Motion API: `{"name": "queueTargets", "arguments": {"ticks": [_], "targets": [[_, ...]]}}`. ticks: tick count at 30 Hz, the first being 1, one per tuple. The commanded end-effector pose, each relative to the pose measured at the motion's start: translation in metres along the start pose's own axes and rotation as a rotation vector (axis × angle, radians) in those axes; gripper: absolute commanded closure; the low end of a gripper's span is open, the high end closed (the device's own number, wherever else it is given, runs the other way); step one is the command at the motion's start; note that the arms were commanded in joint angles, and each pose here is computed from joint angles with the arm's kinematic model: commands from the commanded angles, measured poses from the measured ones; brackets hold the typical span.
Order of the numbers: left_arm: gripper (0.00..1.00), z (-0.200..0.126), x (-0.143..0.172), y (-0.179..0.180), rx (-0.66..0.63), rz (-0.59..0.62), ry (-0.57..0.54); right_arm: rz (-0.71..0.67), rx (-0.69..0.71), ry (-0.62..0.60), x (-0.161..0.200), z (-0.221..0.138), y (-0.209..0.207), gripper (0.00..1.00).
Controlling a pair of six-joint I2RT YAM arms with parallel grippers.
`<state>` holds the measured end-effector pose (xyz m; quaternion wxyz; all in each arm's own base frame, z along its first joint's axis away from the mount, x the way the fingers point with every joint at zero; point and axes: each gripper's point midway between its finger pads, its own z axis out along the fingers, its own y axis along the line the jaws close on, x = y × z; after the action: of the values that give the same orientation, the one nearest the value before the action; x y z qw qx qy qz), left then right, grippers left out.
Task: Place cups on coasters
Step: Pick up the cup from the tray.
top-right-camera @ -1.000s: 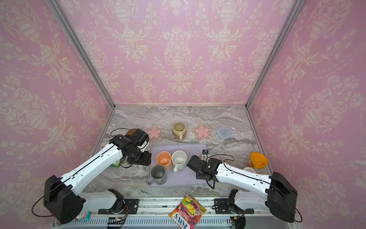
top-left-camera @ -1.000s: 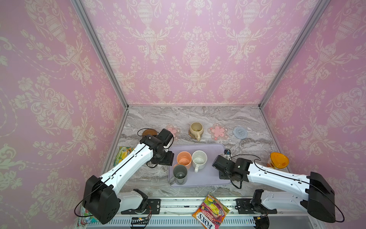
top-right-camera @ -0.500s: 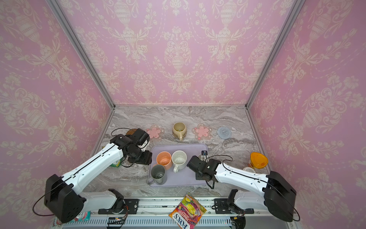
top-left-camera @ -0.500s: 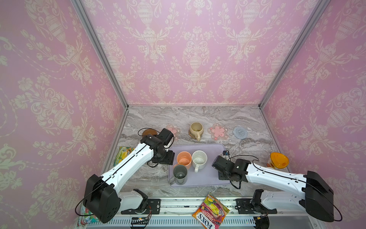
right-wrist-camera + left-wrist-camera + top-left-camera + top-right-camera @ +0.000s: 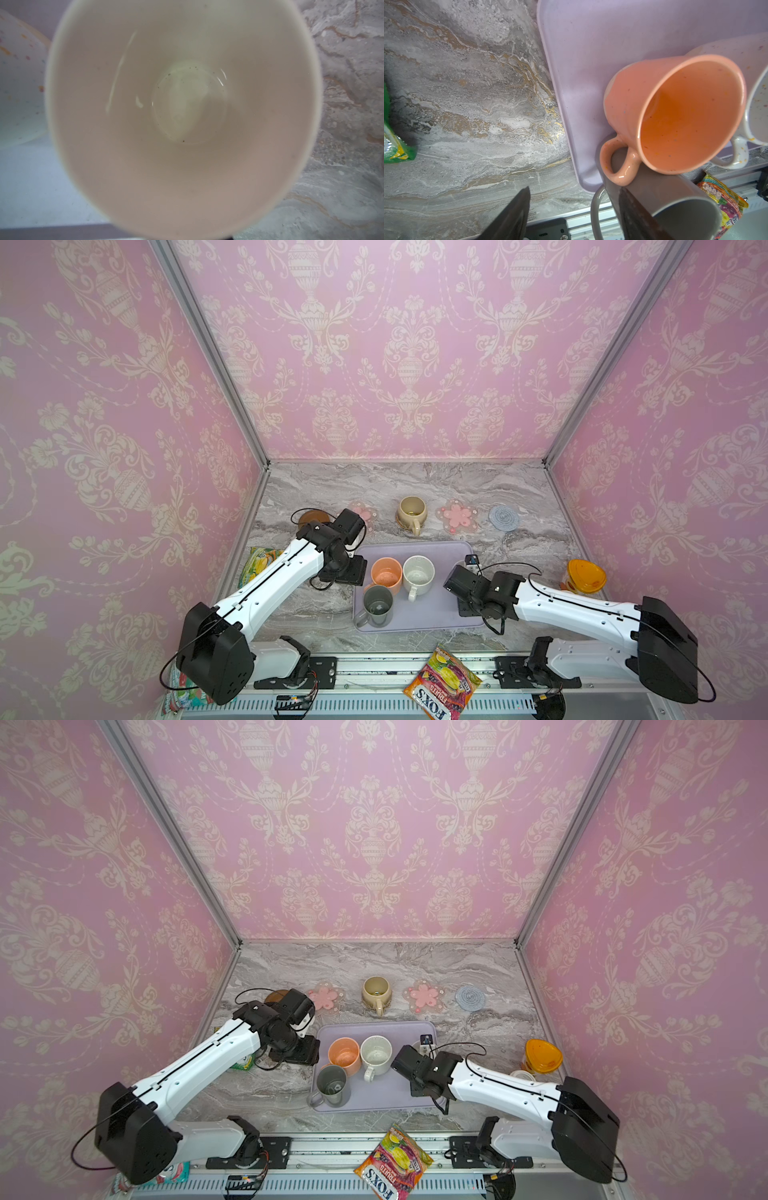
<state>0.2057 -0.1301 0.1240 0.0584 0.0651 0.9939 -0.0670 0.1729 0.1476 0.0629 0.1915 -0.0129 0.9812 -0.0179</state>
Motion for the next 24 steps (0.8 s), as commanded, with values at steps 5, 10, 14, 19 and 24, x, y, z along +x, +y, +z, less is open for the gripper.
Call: {"name": "queueTargets", "arguments": {"ticks": [5, 10, 14, 19, 24], "targets": [[0.31, -0.002, -0.004, 0.0, -0.008, 0.009, -0.018, -0.001, -0.011, -0.154, -0.048, -0.038, -0.007, 1.0], [0.31, -0.006, -0.008, 0.001, -0.016, 0.012, -0.038, 0.007, -0.005, -0.183, -0.063, -0.047, -0.014, 1.0], [0.31, -0.008, -0.013, 0.002, -0.024, 0.012, -0.054, 0.02, 0.005, -0.198, -0.077, -0.049, -0.022, 1.0], [0.31, -0.013, -0.022, 0.003, -0.031, 0.01, -0.077, 0.033, 0.01, -0.222, -0.101, -0.054, -0.03, 1.0], [0.31, -0.018, -0.036, 0.004, -0.031, 0.006, -0.104, 0.048, 0.017, -0.223, -0.12, -0.051, -0.042, 1.0]]}}
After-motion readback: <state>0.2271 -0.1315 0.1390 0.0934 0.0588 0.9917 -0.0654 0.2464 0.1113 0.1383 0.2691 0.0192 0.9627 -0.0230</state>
